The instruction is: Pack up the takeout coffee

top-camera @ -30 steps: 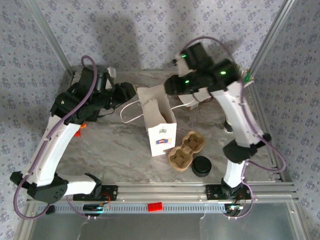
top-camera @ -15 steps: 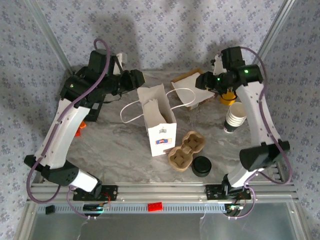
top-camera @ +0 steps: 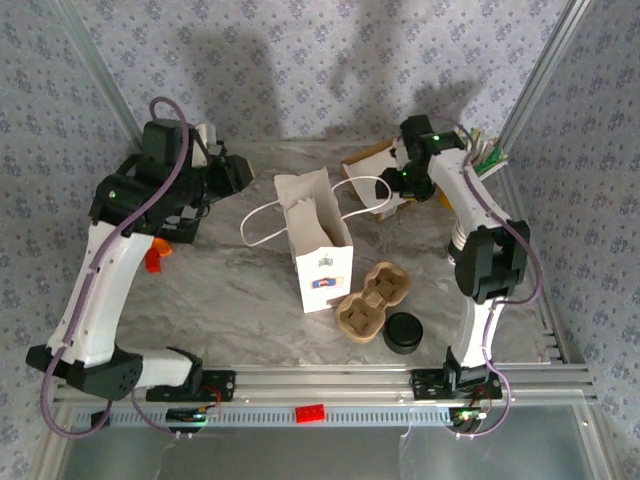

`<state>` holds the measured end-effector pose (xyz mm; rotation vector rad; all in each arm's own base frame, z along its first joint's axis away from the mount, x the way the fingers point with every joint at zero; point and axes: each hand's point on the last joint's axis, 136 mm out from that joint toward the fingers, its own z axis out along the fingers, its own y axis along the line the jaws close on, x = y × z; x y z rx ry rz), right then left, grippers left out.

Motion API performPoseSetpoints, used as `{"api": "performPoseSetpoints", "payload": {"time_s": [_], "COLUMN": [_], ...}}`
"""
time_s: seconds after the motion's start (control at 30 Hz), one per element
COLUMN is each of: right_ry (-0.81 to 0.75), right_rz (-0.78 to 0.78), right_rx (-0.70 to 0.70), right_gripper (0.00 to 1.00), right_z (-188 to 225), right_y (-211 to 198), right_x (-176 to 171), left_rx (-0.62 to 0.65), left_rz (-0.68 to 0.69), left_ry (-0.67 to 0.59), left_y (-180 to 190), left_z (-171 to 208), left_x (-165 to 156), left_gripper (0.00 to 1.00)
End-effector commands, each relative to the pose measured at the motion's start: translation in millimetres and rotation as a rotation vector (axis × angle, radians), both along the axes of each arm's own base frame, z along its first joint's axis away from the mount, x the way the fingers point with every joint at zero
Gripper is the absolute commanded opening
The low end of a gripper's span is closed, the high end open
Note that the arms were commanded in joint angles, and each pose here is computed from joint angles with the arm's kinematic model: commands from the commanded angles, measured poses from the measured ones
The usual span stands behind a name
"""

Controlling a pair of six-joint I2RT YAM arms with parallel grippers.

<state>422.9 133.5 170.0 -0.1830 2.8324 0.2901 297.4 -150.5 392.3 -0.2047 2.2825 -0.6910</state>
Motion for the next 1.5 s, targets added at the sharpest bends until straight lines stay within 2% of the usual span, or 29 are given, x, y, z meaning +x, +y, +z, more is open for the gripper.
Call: {"api": "performPoseSetpoints", "payload": {"time_s": [0.0,0.13,0.37,0.5,0.63,0.77,0.97,1.17,1.33,1.43,1.47], "right_ry": [-0.007,0.053,0.032,0.026,0.013,0.009,-0.017,0.021,0.008,-0.016,-0.025], "right_rz": [0.074,0.152,0.184,0.196,0.188,0.179,0.143,0.145,0.146,0.129,0.117], "right_rx": [-0.095,-0.181,-0.327,-0.434,-0.482,-0.468,-0.419,-0.367,-0.339,-0.306,-0.285], "right_gripper": [0.65,0.67,0.72,0.71,0.66,0.59,0.41,0.32,0.1,0.0,0.0], "right_z": [-14.4,-40.7,-59.7,-68.9,-68.7,-64.1,-49.6,-64.2,-56.5,-38.7,-32.1], "right_y": [8.6,28.8,37.0,32.6,26.7,25.5,25.7,30.2,34.5,35.4,35.0], "right_x": [7.5,4.0,22.7,34.1,43.3,47.4,47.1,45.8,47.5,47.5,47.3], "left_rx": [0.016,0.014,0.024,0.016,0.005,-0.001,-0.014,-0.017,-0.024,-0.025,-0.025], "left_rz": [0.033,0.063,0.083,0.091,0.097,0.095,0.095,0.097,0.091,0.106,0.108], "left_ry": [-0.012,0.006,0.024,0.03,0.039,0.052,0.045,0.042,0.044,0.057,0.063], "left_y": [13.5,22.0,33.4,37.4,40.4,41.7,41.3,42.6,41.6,43.0,43.2], "left_z": [-2.7,-11.2,-16.1,-16.6,-16.4,-18.2,-15.7,-14.0,-13.0,-14.1,-14.3], "left_x": [-6.6,-10.3,-17.0,-14.5,-9.0,-4.5,-0.4,1.7,1.7,1.9,1.7], "left_gripper": [0.49,0.49,0.5,0.51,0.51,0.51,0.52,0.52,0.52,0.52,0.52]}}
